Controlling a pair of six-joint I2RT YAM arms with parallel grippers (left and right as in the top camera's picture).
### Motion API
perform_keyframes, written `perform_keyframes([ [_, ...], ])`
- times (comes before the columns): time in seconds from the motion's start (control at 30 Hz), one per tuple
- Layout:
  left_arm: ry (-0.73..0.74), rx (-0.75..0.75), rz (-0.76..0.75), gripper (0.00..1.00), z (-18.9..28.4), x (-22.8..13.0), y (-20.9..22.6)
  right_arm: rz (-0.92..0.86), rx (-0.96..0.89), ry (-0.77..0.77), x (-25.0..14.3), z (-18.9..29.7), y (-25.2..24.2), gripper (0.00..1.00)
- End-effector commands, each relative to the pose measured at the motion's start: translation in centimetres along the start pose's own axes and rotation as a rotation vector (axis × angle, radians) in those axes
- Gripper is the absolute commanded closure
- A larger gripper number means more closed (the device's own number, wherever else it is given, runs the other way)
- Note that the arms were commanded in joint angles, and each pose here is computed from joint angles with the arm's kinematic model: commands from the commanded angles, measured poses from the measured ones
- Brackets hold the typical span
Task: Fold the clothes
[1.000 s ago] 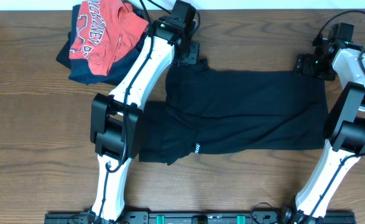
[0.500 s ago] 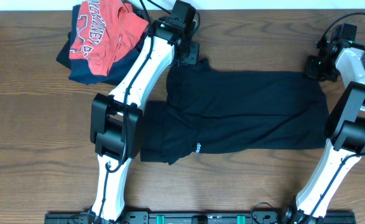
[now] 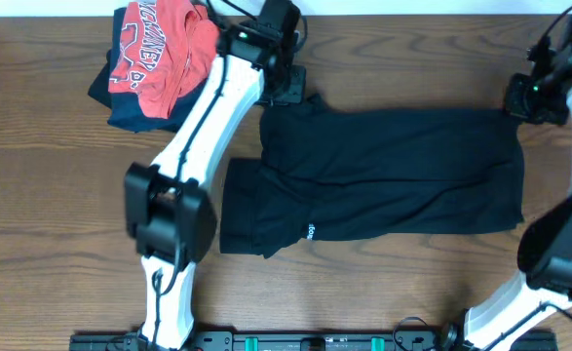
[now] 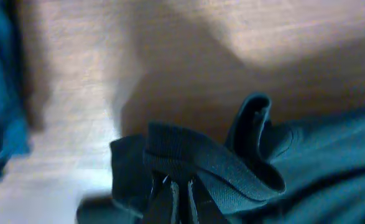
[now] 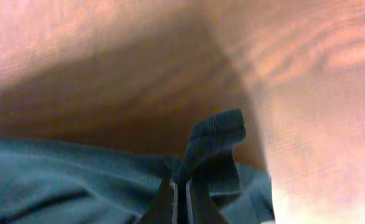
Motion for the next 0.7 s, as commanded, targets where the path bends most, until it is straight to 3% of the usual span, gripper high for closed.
perform_keyframes([
  [0.0,0.005,-0.002,0.009,0.94,3.1,-1.0,0.2,-0.031,0.019,0.067,-1.7,0.6,0.6,0.99],
  [0.23,0.248,0.121,0.014,0.94,3.9,-7.0,1.8,-0.055,0.046,0.266,-6.1,0.7,1.4,0.99],
  [0.37,0.314,0.241,0.003,0.94,4.2,-8.8,3.8,-0.069,0.053,0.317,-7.3,0.3,1.6,0.99],
  [0.67,0.508,0.388,0.026,0.94,0.6,-14.2,7.2,-0.088,0.067,0.443,-10.8,-2.2,1.9,0.99],
])
Point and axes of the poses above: each gripper's point midway between its finger pads, its own z axis back along the fingers, its own y axis along the line the jaws close on, x = y × z, the point moved 2 cm from there along z, back along the fingers, and after that the axes turned 12 degrees about z, right-handed, at the moved point
